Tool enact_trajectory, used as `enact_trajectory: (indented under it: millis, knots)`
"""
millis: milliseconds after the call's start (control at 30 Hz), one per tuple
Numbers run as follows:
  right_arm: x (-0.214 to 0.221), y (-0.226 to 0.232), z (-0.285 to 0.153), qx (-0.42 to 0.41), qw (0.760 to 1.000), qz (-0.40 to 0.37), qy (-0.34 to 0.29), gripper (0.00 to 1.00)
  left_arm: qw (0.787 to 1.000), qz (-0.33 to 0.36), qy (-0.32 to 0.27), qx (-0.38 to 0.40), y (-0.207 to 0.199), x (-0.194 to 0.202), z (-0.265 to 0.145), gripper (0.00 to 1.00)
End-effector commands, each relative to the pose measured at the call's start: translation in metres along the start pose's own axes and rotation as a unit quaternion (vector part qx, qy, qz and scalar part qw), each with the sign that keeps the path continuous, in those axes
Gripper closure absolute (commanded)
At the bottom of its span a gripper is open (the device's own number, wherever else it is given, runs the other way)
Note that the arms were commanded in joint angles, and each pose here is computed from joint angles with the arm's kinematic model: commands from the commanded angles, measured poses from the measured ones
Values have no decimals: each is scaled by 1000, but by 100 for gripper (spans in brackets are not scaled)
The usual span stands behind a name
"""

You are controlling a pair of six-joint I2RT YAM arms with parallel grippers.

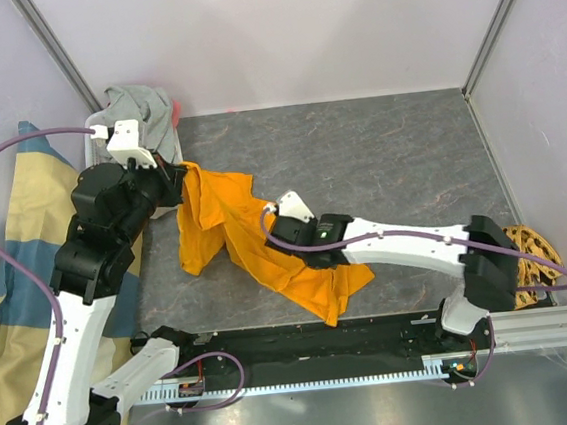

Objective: Fold and stack the t-shirts
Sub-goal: Flatten the tshirt out

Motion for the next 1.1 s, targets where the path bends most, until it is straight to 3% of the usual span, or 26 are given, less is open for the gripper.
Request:
enact_trajectory:
  millis: [0, 167, 333, 467, 633, 700, 767, 867, 933, 1067]
  knots:
    - [-34, -34, -31, 31, 996, 49, -61, 100, 999, -15, -34, -8, 1, -17, -1, 98]
    - [-42, -55, -36, 44, 993, 71, -80, 100, 999, -14, -36, -10, 2, -19, 0, 98]
    - [5, -42, -18, -9, 1000, 25, -3, 100, 999, -15, -31, -9, 1, -15, 2, 98]
    - [48, -21, -19, -111, 993, 13, 38, 98, 1000, -14, -26, -8, 1, -12, 6, 98]
    - [71, -16, -29, -202, 977, 39, 58, 85, 1000, -15, -23, -5, 0, -10, 7, 98]
    - [79, -17, -32, -216, 973, 35, 68, 70, 1000, -16, -23, -5, 0, -9, 8, 98]
    - [80, -18, -34, -220, 972, 37, 67, 47, 1000, -16, -23, -4, 0, -8, 8, 98]
    - [73, -16, -40, -238, 969, 42, 52, 32, 1000, -17, -22, -3, 0, -7, 8, 98]
    - [67, -17, -42, -242, 969, 45, 34, 27, 1000, -17, -23, -4, 0, -7, 6, 98]
    - [56, -18, -39, -225, 974, 32, 9, 25, 1000, -15, -27, -6, 1, -8, 3, 98]
Point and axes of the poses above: each gripper's point midway between its finger pads, its own z axis out along the fingers, its own y axis along the line the jaws close on, x = y × z, the point moved 6 cm from there along -z, back along the fingers, and after that the axes turned 9 degrees about z, right-handed, at the moved point
